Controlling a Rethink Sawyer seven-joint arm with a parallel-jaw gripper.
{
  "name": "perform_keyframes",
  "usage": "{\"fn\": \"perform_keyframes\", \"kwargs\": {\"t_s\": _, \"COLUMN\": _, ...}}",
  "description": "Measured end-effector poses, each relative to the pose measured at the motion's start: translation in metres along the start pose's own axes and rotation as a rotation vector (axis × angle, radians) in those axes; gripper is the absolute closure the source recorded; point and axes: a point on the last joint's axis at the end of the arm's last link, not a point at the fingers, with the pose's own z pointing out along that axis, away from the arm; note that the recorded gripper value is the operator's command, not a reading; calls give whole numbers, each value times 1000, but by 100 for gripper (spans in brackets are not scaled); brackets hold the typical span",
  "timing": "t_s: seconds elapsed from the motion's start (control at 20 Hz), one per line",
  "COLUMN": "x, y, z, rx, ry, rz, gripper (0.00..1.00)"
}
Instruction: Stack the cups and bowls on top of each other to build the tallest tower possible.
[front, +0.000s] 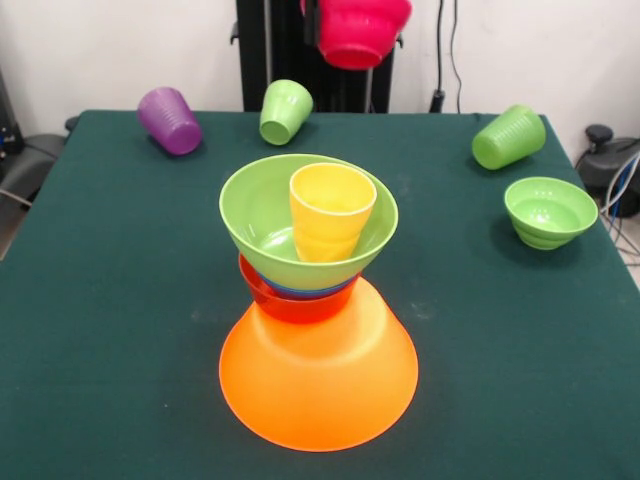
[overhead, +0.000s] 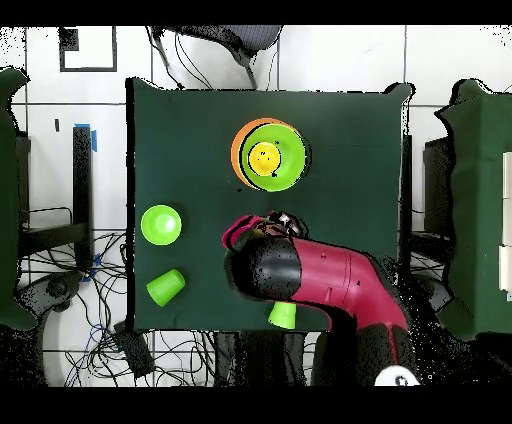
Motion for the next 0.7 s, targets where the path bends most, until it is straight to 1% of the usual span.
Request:
{"fn": "perform_keyframes", "kwargs": {"t_s": 0.05, "x": 4, "y": 7, "z": -6, "rx": -6, "ry": 28, "rz": -19, "gripper": 100}}
{"fn": "perform_keyframes", "kwargs": {"t_s": 0.1, "x": 7, "y": 13, "z": -9, "rx": -15, "ry": 47, "rz": -31, "gripper": 100}}
{"fn": "perform_keyframes", "kwargs": {"t_s": 0.2, "x": 19, "y": 29, "z": -16, "rx": -55, "ry": 114, "rz": -59, "gripper": 100}}
{"fn": "perform_keyframes", "kwargs": {"t_s": 0.3, "x": 27, "y": 39, "z": -19, "rx": -91, "ry": 157, "rz": -69, "gripper": 100}}
{"fn": "perform_keyframes", "kwargs": {"t_s": 0.35, "x": 39, "y": 51, "z": -22, "rx": -153, "ry": 217, "rz": -70, "gripper": 100}}
{"fn": "perform_keyframes", "kwargs": {"t_s": 0.5, "x": 49, "y": 61, "z": -23, "rx": -212, "ry": 265, "rz": -65, "gripper": 100}}
{"fn": "perform_keyframes", "kwargs": {"t_s": 0.6, "x": 57, "y": 70, "z": -21, "rx": -276, "ry": 315, "rz": -62, "gripper": 100}}
{"fn": "perform_keyframes", "kwargs": {"t_s": 0.65, "x": 59, "y": 72, "z": -20, "rx": -298, "ry": 331, "rz": -63, "gripper": 100}}
{"fn": "perform_keyframes", "kwargs": {"t_s": 0.7, "x": 64, "y": 78, "z": -13, "rx": -343, "ry": 368, "rz": -68, "gripper": 100}}
